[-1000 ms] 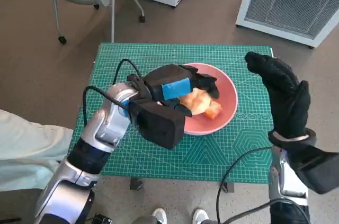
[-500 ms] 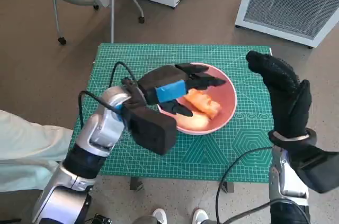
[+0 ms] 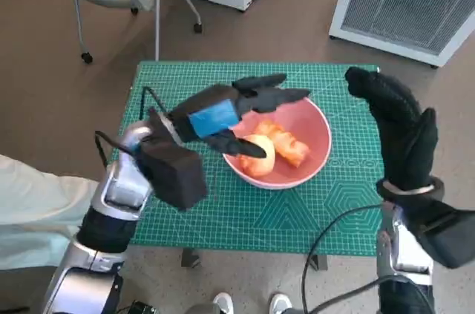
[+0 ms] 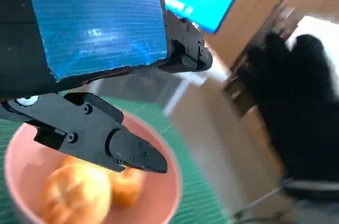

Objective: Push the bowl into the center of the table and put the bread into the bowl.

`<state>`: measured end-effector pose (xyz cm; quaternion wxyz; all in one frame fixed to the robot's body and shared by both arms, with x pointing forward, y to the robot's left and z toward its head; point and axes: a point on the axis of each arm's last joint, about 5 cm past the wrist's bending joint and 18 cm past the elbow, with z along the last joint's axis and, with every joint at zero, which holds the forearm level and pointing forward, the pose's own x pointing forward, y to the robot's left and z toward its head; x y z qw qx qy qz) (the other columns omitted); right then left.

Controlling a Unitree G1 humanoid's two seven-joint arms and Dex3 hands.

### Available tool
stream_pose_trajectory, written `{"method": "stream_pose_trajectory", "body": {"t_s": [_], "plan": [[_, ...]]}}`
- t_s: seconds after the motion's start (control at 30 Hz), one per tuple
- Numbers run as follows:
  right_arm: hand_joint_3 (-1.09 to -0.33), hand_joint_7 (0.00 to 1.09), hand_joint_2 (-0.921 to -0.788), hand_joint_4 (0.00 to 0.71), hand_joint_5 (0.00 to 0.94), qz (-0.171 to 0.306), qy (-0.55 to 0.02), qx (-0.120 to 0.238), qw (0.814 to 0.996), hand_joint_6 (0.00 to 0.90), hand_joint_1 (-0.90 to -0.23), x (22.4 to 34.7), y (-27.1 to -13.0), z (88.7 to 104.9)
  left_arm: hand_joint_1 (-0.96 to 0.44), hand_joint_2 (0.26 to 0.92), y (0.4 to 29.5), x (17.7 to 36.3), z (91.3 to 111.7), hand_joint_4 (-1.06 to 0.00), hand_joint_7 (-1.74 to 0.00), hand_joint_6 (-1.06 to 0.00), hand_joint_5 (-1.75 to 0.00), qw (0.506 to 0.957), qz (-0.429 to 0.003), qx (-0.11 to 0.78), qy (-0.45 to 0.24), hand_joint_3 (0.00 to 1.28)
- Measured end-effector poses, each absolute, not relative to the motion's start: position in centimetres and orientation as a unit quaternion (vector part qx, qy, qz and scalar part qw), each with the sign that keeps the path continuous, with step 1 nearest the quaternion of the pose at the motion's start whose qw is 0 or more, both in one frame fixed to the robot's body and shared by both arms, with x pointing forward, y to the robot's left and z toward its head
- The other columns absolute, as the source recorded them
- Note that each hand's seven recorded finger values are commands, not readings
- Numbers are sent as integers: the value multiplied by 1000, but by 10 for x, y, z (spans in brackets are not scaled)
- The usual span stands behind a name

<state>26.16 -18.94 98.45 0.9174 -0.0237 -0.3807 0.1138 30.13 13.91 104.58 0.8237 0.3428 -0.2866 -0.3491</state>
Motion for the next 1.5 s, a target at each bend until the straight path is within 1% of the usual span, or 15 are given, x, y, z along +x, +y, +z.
{"method": "stream_pose_trajectory", "body": {"t_s": [0.23, 0.27, 0.3, 0.37, 0.47, 0.5, 0.6, 0.73, 0.9, 1.07, 1.3, 1.5], "plan": [[-763, 546, -921, 267, 11, 114, -383, -22, 916, -1, -614, 264, -189, 989, -384, 915, 152, 306, 1042, -129, 0, -279, -1, 847, -330, 265, -321, 3], [-759, 547, -921, 268, 11, 114, -384, -22, 916, 0, -615, 264, -189, 990, -406, 916, 153, 306, 1041, -135, -1, -280, -4, 849, -328, 259, -323, 34], [-752, 548, -921, 270, 12, 114, -385, -22, 916, 2, -617, 264, -188, 991, -447, 918, 153, 306, 1040, -149, -3, -283, -10, 851, -326, 249, -328, 101], [-741, 551, -921, 272, 12, 114, -387, -21, 915, 5, -621, 265, -187, 994, -494, 920, 155, 308, 1035, -166, -3, -284, -16, 863, -310, 205, -343, 187], [-725, 556, -921, 273, 11, 117, -397, -19, 910, 10, -625, 268, -184, 1002, -526, 921, 154, 308, 1027, -175, -2, -273, -18, 879, -279, 134, -364, 261], [-721, 558, -921, 273, 11, 118, -400, -19, 909, 12, -627, 269, -184, 1004, -531, 921, 153, 308, 1025, -162, -2, -253, -15, 881, -272, 120, -368, 294], [-715, 565, -921, 270, 8, 122, -408, -19, 904, 16, -630, 271, -181, 1010, -558, 921, 151, 308, 1019, -172, -35, -247, -27, 887, -250, 83, -379, 336], [-715, 570, -921, 269, 7, 125, -411, -19, 903, 16, -631, 272, -180, 1013, -600, 921, 148, 305, 1011, -178, -47, -246, -28, 895, -217, 47, -387, 372], [-712, 578, -921, 266, 5, 126, -411, -22, 903, 18, -630, 273, -180, 1014, -671, 921, 146, 302, 1003, -182, -51, -237, -23, 901, -198, 27, -384, 422], [-713, 581, -921, 265, 4, 126, -410, -31, 903, 14, -629, 276, -179, 1016, -680, 921, 148, 300, 997, -173, -53, -234, -14, 904, -198, 31, -378, 441], [-716, 584, -921, 264, 3, 125, -406, -37, 904, 7, -627, 278, -178, 1015, -681, 921, 152, 298, 997, -164, -57, -233, -8, 902, -203, 40, -379, 446], [-720, 587, -921, 261, 1, 128, -408, -38, 903, 2, -626, 280, -177, 1017, -685, 921, 155, 297, 995, -153, -58, -230, -1, 903, -199, 44, -379, 443]]}}
